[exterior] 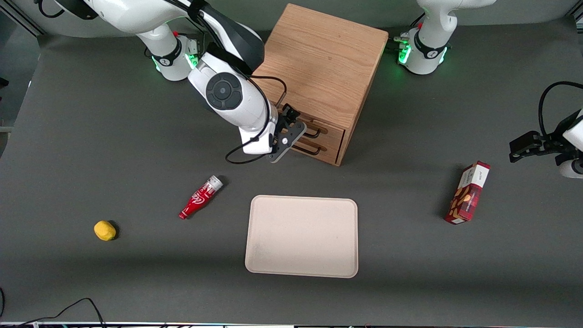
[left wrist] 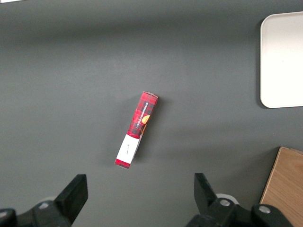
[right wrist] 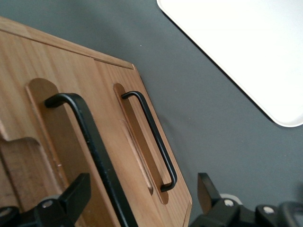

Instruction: Open upper drawer

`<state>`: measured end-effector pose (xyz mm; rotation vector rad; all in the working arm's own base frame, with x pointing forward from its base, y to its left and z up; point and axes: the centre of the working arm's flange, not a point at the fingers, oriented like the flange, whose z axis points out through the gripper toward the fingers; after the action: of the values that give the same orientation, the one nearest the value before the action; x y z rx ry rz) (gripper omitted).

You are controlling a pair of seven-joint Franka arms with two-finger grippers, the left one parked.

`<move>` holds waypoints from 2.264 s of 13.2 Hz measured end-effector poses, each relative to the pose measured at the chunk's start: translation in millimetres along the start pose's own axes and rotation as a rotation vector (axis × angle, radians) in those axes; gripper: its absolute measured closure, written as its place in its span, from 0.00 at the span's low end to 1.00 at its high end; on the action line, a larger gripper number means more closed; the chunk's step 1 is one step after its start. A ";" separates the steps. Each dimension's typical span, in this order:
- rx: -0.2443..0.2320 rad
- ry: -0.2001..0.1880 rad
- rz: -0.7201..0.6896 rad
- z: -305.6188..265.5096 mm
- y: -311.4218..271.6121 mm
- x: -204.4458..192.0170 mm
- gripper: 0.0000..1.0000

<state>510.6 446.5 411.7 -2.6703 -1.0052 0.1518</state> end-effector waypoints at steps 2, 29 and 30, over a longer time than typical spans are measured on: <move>-0.005 0.005 -0.016 3.6 7.4 1.4 0.00; -0.081 0.175 0.022 -53.7 225.1 16.0 0.00; -0.073 0.182 0.023 -55.5 222.3 17.3 0.00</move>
<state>674.3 285.9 398.3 -2.7025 -0.9397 -0.1231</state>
